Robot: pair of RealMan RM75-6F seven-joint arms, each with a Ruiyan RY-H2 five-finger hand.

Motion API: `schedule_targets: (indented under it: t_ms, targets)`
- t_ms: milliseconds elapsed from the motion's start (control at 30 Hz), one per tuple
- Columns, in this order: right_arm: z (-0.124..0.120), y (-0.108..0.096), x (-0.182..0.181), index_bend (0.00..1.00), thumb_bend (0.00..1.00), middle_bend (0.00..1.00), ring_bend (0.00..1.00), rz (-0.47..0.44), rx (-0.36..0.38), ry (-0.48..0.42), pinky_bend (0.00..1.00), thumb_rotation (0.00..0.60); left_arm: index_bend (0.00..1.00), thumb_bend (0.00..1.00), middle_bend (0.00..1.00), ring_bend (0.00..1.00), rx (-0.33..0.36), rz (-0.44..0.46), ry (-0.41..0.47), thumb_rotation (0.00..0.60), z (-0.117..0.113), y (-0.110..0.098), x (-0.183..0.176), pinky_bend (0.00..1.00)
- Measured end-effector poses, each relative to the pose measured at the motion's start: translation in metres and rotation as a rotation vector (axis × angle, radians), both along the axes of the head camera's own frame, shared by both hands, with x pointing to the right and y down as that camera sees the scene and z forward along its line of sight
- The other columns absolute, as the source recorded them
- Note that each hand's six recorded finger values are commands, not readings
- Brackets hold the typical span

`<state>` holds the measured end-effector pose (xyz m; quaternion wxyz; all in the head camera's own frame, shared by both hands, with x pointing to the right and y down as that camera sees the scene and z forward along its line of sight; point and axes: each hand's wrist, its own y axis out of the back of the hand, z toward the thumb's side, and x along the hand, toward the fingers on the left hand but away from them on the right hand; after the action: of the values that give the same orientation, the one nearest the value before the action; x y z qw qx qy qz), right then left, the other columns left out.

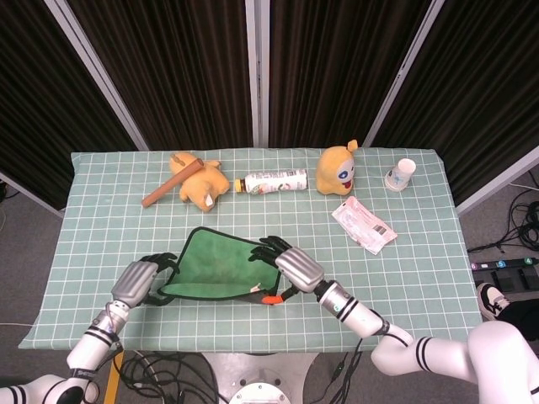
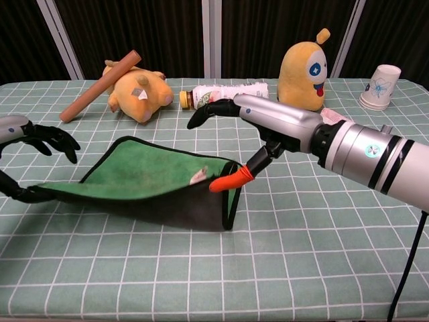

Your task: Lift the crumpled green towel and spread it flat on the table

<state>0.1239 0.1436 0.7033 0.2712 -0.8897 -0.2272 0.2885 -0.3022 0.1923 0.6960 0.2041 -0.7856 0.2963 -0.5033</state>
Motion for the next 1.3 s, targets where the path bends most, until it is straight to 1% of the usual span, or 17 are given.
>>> schedule_targets:
  t_ms: [67, 167, 300, 367, 400, 467, 500, 567, 633, 733, 800, 900, 1000, 1067, 1300]
  targets:
    - [-0.001, 0.002, 0.001, 0.05, 0.00, 0.09, 0.00, -0.003, 0.006, 0.003, 0.00, 0.338, 0.28, 0.11, 0.24, 0.19, -0.016, 0.022, -0.007, 0.600, -0.001, 0.002, 0.002, 0.23]
    - [-0.005, 0.000, 0.003, 0.03, 0.00, 0.08, 0.00, 0.001, 0.025, 0.006, 0.00, 0.302, 0.25, 0.07, 0.22, 0.18, -0.030, 0.042, -0.007, 0.600, -0.005, 0.004, 0.005, 0.23]
    - [-0.014, -0.009, 0.011, 0.02, 0.00, 0.08, 0.00, 0.029, 0.055, 0.003, 0.00, 0.289, 0.25, 0.06, 0.22, 0.18, -0.013, 0.040, -0.003, 0.600, -0.010, 0.001, 0.005, 0.23]
    - [-0.017, -0.013, 0.016, 0.02, 0.00, 0.08, 0.00, 0.043, 0.064, 0.006, 0.00, 0.291, 0.25, 0.06, 0.22, 0.18, 0.000, 0.020, 0.004, 0.600, -0.014, -0.003, 0.004, 0.23]
    - [-0.019, -0.017, 0.020, 0.03, 0.00, 0.08, 0.00, 0.055, 0.073, 0.012, 0.00, 0.303, 0.25, 0.06, 0.22, 0.18, 0.008, 0.009, 0.006, 0.600, -0.015, -0.006, 0.003, 0.23]
    - [-0.021, -0.023, 0.027, 0.08, 0.00, 0.08, 0.00, 0.072, 0.089, 0.026, 0.00, 0.309, 0.25, 0.06, 0.22, 0.18, 0.029, -0.018, 0.000, 0.600, -0.016, -0.012, -0.002, 0.23]
    - [-0.022, -0.026, 0.032, 0.13, 0.00, 0.09, 0.00, 0.084, 0.093, 0.038, 0.00, 0.314, 0.25, 0.06, 0.22, 0.18, 0.032, -0.031, -0.004, 0.600, -0.016, -0.014, -0.005, 0.23]
    - [-0.021, -0.028, 0.037, 0.24, 0.00, 0.10, 0.00, 0.093, 0.096, 0.058, 0.00, 0.344, 0.25, 0.06, 0.22, 0.18, 0.034, -0.063, -0.016, 0.600, -0.015, -0.020, -0.012, 0.23]
    - [-0.019, -0.029, 0.040, 0.31, 0.00, 0.11, 0.00, 0.089, 0.103, 0.092, 0.00, 0.363, 0.25, 0.08, 0.22, 0.18, 0.037, -0.095, -0.028, 0.600, -0.014, -0.025, -0.019, 0.23]
    - [-0.011, -0.028, 0.043, 0.42, 0.02, 0.11, 0.00, 0.071, 0.095, 0.156, 0.00, 0.363, 0.26, 0.10, 0.22, 0.18, 0.047, -0.148, -0.048, 0.600, -0.014, -0.034, -0.031, 0.23]
    - [-0.003, -0.025, 0.042, 0.44, 0.04, 0.12, 0.00, 0.053, 0.071, 0.202, 0.00, 0.362, 0.26, 0.10, 0.22, 0.18, 0.055, -0.187, -0.060, 0.600, -0.014, -0.040, -0.040, 0.23]
    - [0.008, -0.021, 0.038, 0.43, 0.05, 0.12, 0.00, 0.021, 0.037, 0.264, 0.00, 0.362, 0.26, 0.11, 0.22, 0.18, 0.067, -0.235, -0.077, 0.600, -0.014, -0.047, -0.051, 0.23]
    - [0.017, -0.016, 0.028, 0.42, 0.05, 0.12, 0.00, -0.009, 0.004, 0.300, 0.00, 0.360, 0.26, 0.11, 0.22, 0.18, 0.078, -0.264, -0.090, 0.600, -0.016, -0.050, -0.060, 0.23]
    - [0.021, -0.014, 0.018, 0.41, 0.05, 0.12, 0.00, -0.026, -0.008, 0.306, 0.00, 0.357, 0.26, 0.11, 0.22, 0.18, 0.087, -0.274, -0.093, 0.600, -0.018, -0.051, -0.063, 0.23]
    - [0.036, -0.010, -0.005, 0.40, 0.05, 0.12, 0.00, -0.062, 0.006, 0.324, 0.00, 0.358, 0.26, 0.11, 0.22, 0.18, 0.096, -0.291, -0.091, 0.600, -0.020, -0.053, -0.066, 0.23]
